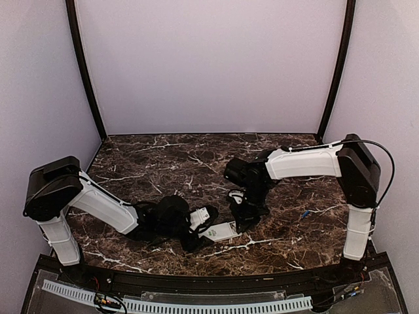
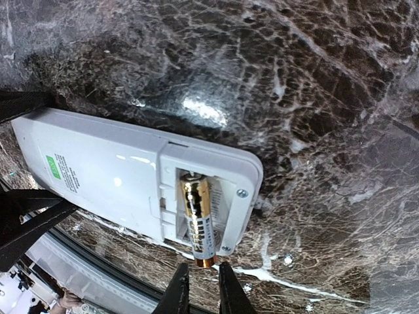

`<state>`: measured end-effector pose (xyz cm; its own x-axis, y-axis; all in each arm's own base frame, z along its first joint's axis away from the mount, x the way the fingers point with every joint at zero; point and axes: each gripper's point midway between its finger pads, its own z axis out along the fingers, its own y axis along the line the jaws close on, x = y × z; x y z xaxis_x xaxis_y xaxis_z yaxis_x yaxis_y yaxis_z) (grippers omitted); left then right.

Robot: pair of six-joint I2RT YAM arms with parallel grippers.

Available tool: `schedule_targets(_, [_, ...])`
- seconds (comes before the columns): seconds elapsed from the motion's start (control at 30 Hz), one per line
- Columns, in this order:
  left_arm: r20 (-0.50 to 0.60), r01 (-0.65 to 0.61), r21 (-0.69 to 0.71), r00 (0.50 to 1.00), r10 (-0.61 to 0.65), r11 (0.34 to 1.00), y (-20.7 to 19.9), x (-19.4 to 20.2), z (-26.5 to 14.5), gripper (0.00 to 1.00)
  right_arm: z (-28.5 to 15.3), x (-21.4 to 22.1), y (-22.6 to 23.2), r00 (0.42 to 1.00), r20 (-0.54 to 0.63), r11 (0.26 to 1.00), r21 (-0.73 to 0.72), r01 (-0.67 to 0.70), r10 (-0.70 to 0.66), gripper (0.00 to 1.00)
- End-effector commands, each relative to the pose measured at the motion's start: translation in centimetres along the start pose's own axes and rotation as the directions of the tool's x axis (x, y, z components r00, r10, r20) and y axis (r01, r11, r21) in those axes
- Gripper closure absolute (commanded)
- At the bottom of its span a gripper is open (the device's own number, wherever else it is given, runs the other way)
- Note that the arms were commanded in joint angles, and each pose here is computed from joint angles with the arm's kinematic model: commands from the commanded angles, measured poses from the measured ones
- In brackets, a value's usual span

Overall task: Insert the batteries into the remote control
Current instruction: Load the battery into the battery compartment.

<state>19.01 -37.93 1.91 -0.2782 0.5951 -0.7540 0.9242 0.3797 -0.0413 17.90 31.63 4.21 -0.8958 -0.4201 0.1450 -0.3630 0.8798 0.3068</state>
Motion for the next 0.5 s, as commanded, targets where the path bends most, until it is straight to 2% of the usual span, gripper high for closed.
schedule_targets(0.0, [-0.131,0.029,0.005,0.991,-0.028,1.000,0.07,3.94,0.35,0.32,-0.02,-0.11,0.42,1.000,0.007,1.000,-0.030,-0.002,0.002,0.85])
schedule_targets(0.47, [-0.133,0.027,0.005,0.991,-0.026,1.000,0.09,3.93,0.40,0.32,0.81,-0.12,0.31,1.000,-0.012,0.999,-0.033,-0.006,0.005,0.92])
